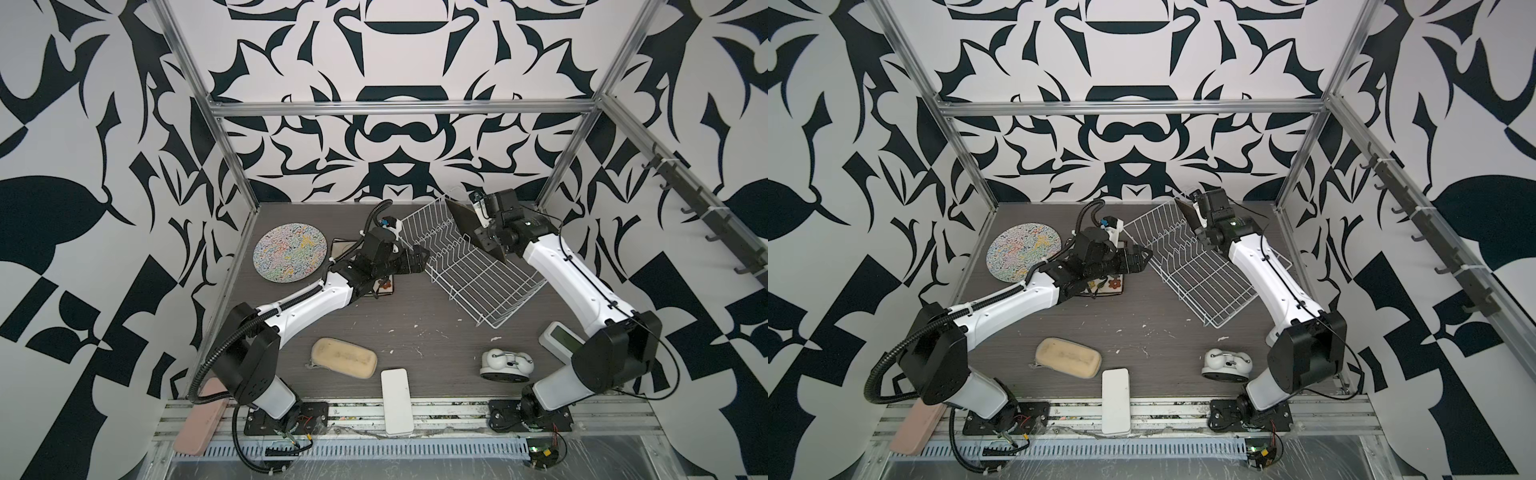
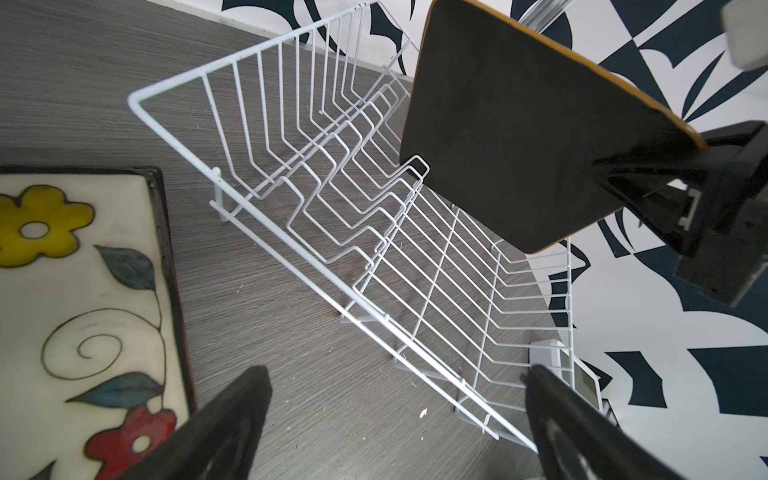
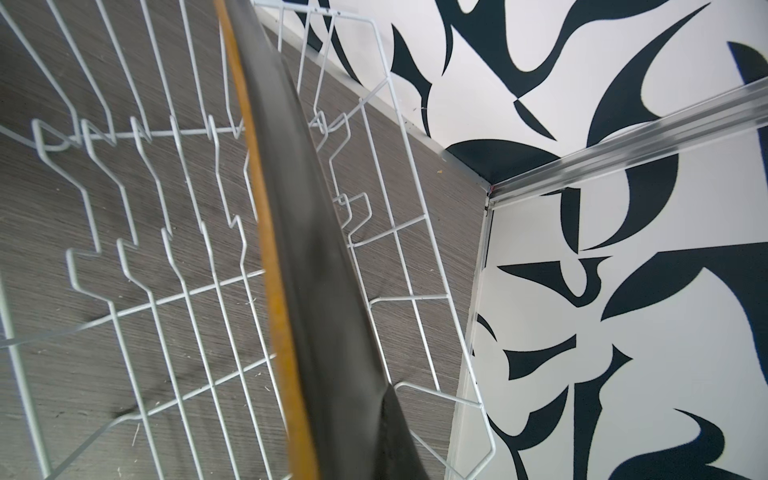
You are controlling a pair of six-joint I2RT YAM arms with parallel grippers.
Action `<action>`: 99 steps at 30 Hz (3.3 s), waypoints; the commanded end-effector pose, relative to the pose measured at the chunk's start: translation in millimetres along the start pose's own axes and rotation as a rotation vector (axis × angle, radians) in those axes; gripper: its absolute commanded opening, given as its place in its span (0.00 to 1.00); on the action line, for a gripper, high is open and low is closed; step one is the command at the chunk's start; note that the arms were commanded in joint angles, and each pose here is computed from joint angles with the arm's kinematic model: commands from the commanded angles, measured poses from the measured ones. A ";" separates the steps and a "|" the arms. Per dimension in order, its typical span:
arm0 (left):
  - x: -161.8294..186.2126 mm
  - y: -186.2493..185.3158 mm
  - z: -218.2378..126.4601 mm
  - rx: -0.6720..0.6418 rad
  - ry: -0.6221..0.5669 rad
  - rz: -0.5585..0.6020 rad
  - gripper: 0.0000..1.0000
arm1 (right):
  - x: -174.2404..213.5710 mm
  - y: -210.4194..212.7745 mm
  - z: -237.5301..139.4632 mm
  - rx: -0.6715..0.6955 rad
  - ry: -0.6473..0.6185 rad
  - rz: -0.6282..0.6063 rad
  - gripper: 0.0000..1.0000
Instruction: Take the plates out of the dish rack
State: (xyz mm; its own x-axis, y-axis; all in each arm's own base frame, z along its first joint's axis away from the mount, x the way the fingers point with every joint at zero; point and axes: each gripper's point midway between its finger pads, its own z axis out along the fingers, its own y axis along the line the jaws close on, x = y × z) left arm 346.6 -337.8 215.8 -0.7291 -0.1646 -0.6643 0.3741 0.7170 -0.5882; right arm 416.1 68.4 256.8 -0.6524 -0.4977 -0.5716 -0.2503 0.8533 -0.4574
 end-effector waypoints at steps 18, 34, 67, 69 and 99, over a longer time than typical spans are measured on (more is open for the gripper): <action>-40.4 20.7 -17.7 0.028 -0.106 -0.124 0.99 | -48.0 -57.4 -125.8 0.087 -0.501 0.276 0.00; -47.8 27.2 -22.4 0.058 -0.113 -0.219 0.99 | -63.1 -34.2 -177.2 -0.203 -0.802 0.516 0.00; -71.9 5.2 -30.9 0.264 -0.132 -0.355 0.99 | -42.7 -41.4 -97.4 -1.026 -0.754 1.335 0.00; -72.9 4.1 -28.5 0.276 -0.132 -0.359 0.99 | -41.5 -37.0 -96.5 -1.053 -0.731 1.360 0.00; -78.7 -18.1 -11.2 0.407 -0.131 -0.388 0.78 | -82.9 61.0 -131.9 -1.250 -0.700 1.246 0.00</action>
State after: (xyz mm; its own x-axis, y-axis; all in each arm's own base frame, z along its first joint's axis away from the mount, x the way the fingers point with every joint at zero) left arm 392.6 -323.9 272.5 -0.7897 -0.4700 -0.3944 0.2620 0.3229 -0.9094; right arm 375.1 181.5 258.2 -0.6886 0.6803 -0.2511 -0.0962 0.2574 0.9615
